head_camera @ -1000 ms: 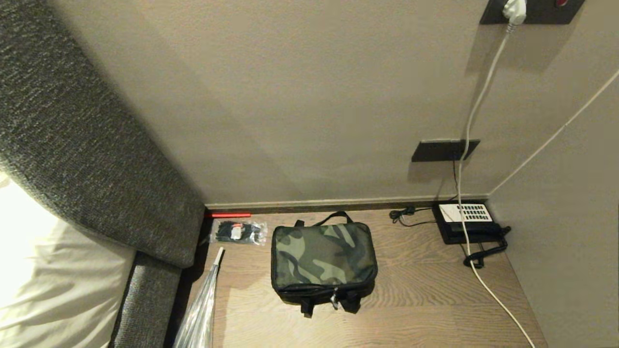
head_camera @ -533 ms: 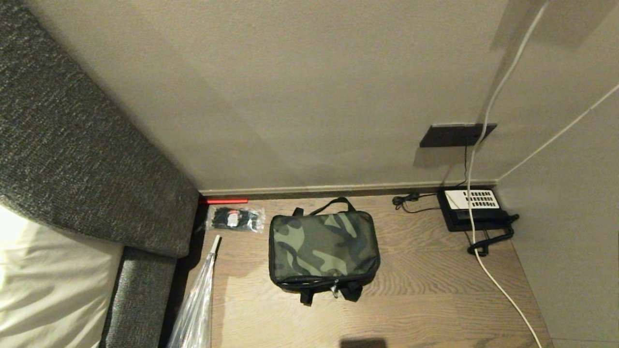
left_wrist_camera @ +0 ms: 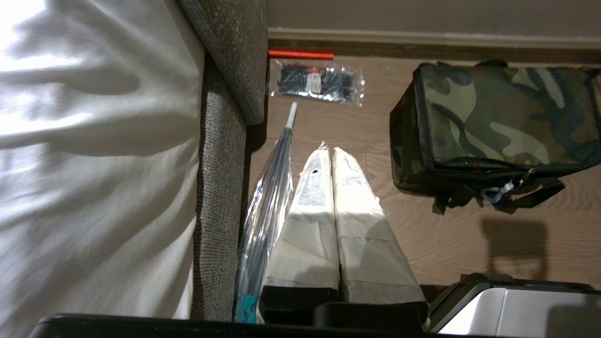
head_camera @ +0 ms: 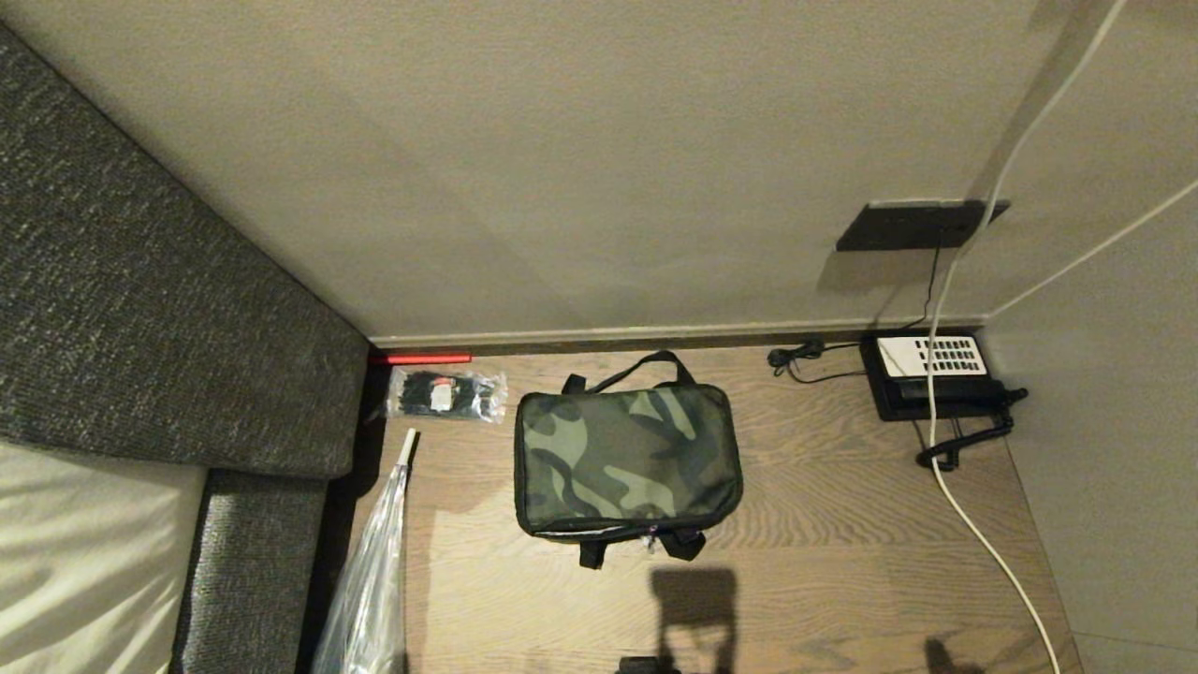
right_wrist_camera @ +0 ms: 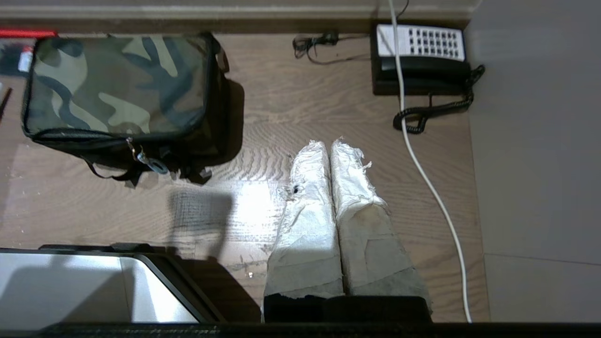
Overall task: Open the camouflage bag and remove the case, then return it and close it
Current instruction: Open the top of the storage box
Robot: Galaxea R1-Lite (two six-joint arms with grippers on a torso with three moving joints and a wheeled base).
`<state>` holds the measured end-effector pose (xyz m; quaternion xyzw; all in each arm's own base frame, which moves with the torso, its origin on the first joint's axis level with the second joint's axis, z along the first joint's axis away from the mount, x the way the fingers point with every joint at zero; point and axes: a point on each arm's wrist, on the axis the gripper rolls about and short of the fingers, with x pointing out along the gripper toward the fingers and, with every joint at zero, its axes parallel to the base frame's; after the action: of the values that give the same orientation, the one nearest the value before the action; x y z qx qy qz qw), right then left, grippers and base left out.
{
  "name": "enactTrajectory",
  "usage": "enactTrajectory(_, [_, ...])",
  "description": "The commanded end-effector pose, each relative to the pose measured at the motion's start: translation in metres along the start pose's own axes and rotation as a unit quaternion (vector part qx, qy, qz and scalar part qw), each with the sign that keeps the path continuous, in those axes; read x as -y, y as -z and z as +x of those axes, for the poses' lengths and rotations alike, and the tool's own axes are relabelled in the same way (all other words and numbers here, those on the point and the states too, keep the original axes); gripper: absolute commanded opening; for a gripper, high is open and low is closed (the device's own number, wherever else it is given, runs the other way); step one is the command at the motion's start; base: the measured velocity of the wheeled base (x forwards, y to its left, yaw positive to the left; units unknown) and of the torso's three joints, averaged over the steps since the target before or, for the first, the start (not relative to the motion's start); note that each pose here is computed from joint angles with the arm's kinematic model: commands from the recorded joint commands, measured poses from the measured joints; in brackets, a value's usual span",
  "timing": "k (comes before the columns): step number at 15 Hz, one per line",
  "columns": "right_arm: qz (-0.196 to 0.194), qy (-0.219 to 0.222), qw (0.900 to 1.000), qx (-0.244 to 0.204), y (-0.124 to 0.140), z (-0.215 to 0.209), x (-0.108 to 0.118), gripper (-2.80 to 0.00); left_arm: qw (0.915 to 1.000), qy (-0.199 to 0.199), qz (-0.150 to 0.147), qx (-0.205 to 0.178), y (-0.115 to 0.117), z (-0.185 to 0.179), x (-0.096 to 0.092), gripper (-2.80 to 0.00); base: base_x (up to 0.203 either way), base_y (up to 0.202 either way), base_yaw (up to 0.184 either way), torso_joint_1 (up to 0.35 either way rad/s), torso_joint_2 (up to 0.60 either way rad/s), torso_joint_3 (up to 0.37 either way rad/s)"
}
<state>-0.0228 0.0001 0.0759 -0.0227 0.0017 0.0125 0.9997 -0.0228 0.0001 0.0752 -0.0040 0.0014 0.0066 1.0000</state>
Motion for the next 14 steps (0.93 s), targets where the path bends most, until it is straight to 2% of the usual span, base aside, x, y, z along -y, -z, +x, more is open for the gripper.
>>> enactTrajectory(1, [-0.008, -0.002, 1.0, 0.0, 0.0, 0.0, 0.0, -2.8, 1.0, 0.0, -0.003, -0.002, 0.001, 0.0, 0.0, -2.8, 0.0, 0.0, 0.0, -0.004, 0.0, -0.199])
enactTrajectory(8, [-0.009, 0.0, 1.0, -0.003, 0.0, 0.0, 0.0, -2.8, 1.0, 0.0, 0.0, -0.002, 0.001, 0.0, 0.0, -2.8, 0.0, 0.0, 0.0, 0.002, 0.0, -0.195])
enactTrajectory(11, [-0.001, 0.002, 1.0, 0.001, 0.0, 0.0, 0.0, -2.8, 1.0, 0.0, 0.0, -0.001, 0.001, 0.0, 0.0, -2.8, 0.0, 0.0, 0.0, 0.0, 0.0, -0.059])
enactTrajectory(12, [0.009, 0.004, 1.0, 0.011, -0.003, -0.001, 0.0, -2.8, 1.0, 0.0, 0.0, -0.001, 0.001, 0.0, 0.0, -2.8, 0.0, 0.0, 0.0, 0.0, 0.0, 0.0])
enactTrajectory(14, [0.008, -0.004, 0.999, 0.036, -0.031, -0.013, 0.001, -2.8, 1.0, 0.0, 0.0, -0.001, 0.001, 0.0, 0.0, -2.8, 0.0, 0.0, 0.0, 0.0, 0.0, 0.0])
